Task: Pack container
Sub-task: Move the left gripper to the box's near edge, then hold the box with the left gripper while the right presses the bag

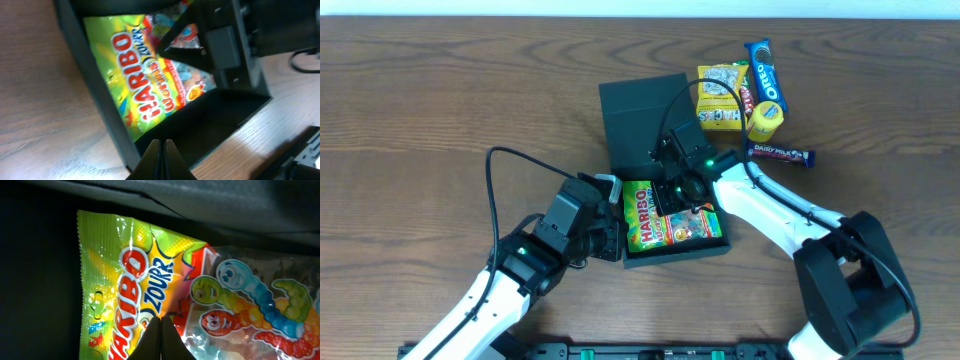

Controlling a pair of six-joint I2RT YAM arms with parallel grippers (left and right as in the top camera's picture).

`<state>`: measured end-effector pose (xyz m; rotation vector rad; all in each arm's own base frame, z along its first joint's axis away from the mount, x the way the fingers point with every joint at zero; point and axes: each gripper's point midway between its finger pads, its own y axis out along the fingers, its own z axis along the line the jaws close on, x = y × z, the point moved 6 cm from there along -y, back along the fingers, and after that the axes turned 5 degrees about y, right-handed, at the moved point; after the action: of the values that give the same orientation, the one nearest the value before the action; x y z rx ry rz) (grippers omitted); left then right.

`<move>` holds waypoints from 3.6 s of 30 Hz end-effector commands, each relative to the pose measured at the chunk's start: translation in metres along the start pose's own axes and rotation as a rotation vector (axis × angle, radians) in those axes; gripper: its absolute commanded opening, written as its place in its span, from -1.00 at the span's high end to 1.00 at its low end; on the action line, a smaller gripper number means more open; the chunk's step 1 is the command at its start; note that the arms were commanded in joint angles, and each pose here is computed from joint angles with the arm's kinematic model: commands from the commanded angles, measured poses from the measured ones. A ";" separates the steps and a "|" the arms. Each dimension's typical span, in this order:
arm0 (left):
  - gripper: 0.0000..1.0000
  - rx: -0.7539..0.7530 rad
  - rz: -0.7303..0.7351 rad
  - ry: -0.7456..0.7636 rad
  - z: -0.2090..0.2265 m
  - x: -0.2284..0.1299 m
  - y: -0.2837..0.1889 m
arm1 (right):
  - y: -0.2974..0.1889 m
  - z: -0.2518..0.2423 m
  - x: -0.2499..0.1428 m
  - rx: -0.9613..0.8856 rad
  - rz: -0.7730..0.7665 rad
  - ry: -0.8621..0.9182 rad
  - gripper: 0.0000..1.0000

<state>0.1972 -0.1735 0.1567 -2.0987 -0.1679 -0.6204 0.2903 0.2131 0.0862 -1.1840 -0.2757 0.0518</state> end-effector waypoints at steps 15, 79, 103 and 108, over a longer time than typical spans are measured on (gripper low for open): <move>0.89 0.040 0.107 -0.050 0.013 -0.011 0.029 | 0.006 -0.007 0.000 -0.058 -0.009 0.027 0.97; 0.89 0.066 0.147 -0.096 0.020 -0.015 0.043 | 0.005 -0.014 0.014 -0.092 0.130 0.036 0.97; 0.89 0.058 0.148 -0.096 0.019 -0.015 0.042 | 0.010 0.007 0.012 -0.041 0.082 -0.020 0.98; 0.89 0.057 0.147 -0.096 0.018 -0.014 0.042 | 0.021 0.003 0.002 -0.041 0.085 -0.022 0.97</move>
<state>0.2071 -0.1836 0.1158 -2.0884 -0.0978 -0.4489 0.3026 0.2233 0.0713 -1.2395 -0.2412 0.1199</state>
